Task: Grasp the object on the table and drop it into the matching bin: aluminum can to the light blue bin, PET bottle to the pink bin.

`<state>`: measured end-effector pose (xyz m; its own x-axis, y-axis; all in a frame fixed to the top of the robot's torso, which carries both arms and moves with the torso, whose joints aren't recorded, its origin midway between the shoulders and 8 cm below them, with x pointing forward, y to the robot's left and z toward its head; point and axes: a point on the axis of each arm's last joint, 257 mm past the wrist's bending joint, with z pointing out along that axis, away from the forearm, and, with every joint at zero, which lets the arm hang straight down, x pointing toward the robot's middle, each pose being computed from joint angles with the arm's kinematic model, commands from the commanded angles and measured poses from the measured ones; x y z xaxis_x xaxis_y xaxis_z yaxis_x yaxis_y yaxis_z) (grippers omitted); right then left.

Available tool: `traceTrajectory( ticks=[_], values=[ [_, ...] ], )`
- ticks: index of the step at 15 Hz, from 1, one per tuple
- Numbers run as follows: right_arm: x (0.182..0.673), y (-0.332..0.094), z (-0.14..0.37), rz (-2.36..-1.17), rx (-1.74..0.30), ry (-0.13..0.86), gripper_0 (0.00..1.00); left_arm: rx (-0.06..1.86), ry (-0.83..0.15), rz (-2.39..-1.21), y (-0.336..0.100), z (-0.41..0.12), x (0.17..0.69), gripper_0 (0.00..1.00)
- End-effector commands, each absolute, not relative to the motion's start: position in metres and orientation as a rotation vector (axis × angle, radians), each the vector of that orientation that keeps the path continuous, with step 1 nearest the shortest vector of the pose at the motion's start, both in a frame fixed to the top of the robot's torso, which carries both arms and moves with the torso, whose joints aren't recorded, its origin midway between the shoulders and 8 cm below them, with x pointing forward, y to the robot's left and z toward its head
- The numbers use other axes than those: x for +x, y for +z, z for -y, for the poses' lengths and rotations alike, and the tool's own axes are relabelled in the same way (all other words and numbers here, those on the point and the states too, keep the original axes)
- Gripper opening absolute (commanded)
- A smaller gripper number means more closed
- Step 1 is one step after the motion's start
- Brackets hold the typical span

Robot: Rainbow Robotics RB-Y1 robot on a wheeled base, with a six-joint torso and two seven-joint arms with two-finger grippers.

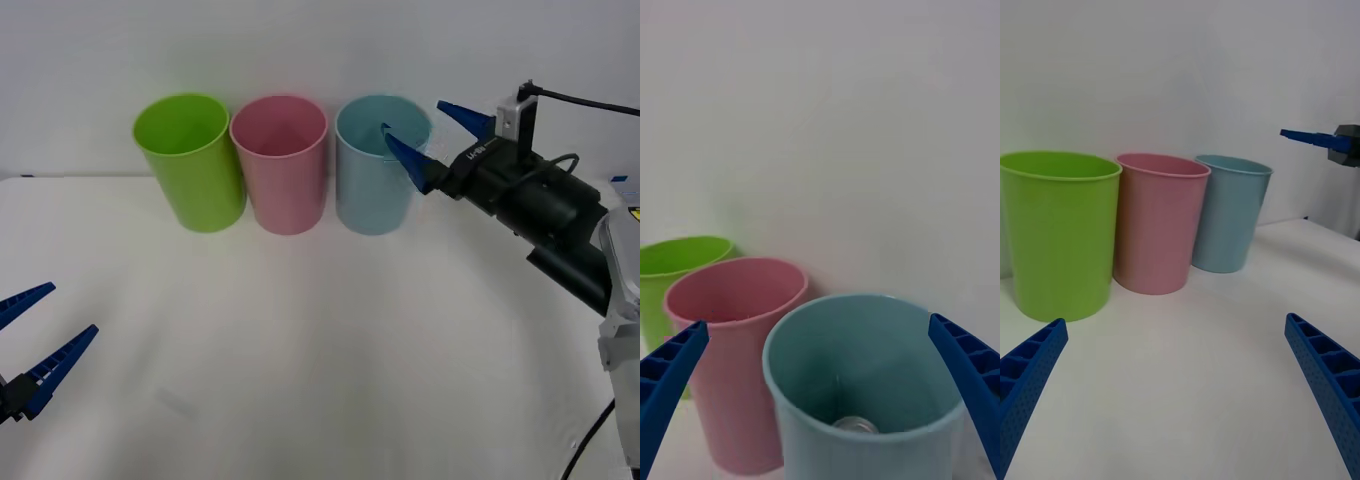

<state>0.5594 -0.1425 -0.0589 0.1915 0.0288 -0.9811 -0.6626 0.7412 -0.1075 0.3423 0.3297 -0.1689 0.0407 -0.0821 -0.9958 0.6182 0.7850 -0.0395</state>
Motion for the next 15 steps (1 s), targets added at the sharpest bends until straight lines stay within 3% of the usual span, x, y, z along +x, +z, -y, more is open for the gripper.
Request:
traceTrajectory(
  ticks=[1, 4, 10, 15],
  values=[
    [0.525, -0.079, 0.151, -1.318, -0.627, 0.544, 1.0, 0.465, -0.567, -1.441, -0.169, -0.33, 0.342, 1.0],
    [0.488, -0.107, 0.165, -1.351, -0.655, 0.538, 1.0, 0.465, -0.567, -1.441, -0.169, -0.33, 0.342, 1.0],
    [0.424, -0.173, 0.205, -1.394, -0.762, 0.419, 1.0, 0.465, -0.567, -1.441, -0.169, -0.33, 0.342, 1.0],
    [0.367, -0.218, 0.237, -1.482, -0.788, 0.431, 1.0, 0.465, -0.567, -1.441, -0.169, -0.33, 0.342, 1.0]
  ],
)
